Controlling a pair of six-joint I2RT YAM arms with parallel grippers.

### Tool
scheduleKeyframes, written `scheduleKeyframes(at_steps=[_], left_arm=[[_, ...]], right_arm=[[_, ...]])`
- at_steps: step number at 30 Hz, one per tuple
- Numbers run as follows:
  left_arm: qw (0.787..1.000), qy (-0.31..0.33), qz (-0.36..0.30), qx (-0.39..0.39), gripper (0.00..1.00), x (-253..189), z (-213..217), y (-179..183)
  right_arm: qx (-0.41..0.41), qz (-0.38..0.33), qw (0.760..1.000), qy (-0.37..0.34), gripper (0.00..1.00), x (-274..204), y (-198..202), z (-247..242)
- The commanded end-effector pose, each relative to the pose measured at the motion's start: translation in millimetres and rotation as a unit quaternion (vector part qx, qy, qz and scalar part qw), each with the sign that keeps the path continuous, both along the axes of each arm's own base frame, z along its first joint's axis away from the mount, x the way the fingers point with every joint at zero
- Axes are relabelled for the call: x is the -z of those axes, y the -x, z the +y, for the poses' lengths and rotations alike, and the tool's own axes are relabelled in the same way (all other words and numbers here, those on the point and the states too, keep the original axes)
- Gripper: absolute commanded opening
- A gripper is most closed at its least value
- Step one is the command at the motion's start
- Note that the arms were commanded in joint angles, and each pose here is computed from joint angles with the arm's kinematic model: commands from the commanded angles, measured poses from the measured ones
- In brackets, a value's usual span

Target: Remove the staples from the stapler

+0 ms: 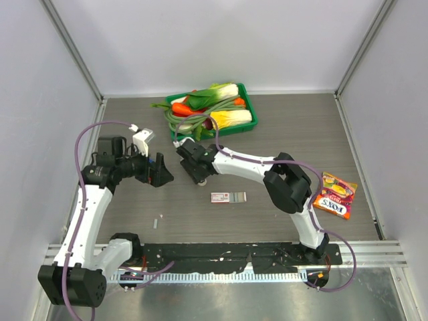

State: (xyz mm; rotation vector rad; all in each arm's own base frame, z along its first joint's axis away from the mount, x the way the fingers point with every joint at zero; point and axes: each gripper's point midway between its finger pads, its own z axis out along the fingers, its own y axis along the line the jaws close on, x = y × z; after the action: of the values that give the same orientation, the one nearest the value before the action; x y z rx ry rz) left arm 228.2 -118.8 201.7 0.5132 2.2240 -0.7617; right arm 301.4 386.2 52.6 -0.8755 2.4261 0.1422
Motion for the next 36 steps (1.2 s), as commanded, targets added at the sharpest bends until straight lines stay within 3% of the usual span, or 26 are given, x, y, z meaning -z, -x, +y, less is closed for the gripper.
scheduleKeyframes(at_steps=[1, 17, 20, 26, 30, 36], left_arm=[[1.000, -0.011, -0.026, 0.008, 0.97, -8.1, 1.6, 1.4], [1.000, -0.016, -0.026, 0.006, 0.98, -6.0, 3.3, 4.3], [0.999, -0.017, -0.028, 0.006, 0.98, -6.4, 4.0, 4.9], [1.000, -0.017, -0.024, 0.006, 0.98, -4.1, 3.8, 4.8], [1.000, 0.001, -0.001, 0.001, 0.98, 3.5, -3.3, 0.2], [0.999, -0.038, 0.006, 0.009, 0.97, 23.4, -10.6, -10.0]], right_arm=[[-0.011, 0.006, 1.000, 0.013, 0.53, -10.1, -2.9, -0.8], [-0.010, 0.008, 1.000, -0.007, 0.46, -7.2, -19.7, 12.8], [-0.010, 0.012, 1.000, -0.009, 0.40, -6.9, -20.7, 12.0], [-0.008, 0.008, 1.000, -0.025, 0.11, -20.2, -19.5, 13.4], [-0.004, -0.002, 0.996, -0.087, 0.03, -51.6, -20.2, 29.7], [0.025, -0.042, 0.971, -0.236, 0.01, -129.7, -21.5, 50.3]])
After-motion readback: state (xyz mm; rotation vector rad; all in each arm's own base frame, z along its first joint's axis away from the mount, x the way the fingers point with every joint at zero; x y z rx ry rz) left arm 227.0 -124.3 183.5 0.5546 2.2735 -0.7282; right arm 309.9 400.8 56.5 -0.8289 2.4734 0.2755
